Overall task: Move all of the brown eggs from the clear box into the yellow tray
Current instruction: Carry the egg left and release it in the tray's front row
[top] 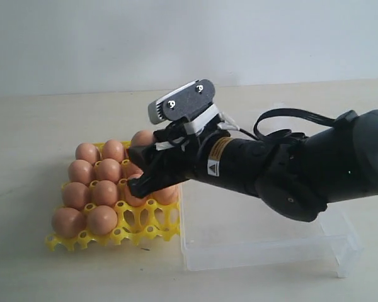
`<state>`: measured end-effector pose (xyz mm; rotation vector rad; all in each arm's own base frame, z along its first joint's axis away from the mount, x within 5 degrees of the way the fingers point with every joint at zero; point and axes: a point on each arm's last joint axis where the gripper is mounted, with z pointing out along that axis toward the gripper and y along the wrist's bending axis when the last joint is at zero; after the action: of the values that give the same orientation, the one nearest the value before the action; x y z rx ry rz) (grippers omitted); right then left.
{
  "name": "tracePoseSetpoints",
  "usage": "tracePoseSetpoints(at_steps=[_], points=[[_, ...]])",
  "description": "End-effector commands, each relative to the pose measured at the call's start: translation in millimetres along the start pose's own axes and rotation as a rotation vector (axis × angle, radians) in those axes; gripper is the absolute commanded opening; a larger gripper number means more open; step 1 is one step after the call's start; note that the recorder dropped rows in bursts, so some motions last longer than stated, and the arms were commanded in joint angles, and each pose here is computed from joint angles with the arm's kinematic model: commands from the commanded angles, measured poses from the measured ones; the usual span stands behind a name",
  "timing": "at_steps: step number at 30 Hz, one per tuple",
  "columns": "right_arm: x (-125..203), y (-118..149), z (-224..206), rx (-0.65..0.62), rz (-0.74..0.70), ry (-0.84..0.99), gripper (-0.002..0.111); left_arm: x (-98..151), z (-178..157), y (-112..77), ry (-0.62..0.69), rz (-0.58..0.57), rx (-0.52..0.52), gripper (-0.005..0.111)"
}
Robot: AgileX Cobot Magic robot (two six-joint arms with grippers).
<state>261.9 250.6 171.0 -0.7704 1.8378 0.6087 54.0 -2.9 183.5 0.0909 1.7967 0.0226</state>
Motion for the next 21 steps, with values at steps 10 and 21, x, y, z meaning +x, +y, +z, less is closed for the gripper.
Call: tracePoseSetpoints(at_steps=[10, 21], points=[[28, 35, -2, -0.094, -0.043, 0.122, 0.000, -2, 0, -0.3, -0.006, -0.007, 0.007, 0.000], [46, 37, 10, -0.111, 0.066, 0.134, 0.000, -2, 0, -0.3, -0.006, -0.007, 0.007, 0.000]])
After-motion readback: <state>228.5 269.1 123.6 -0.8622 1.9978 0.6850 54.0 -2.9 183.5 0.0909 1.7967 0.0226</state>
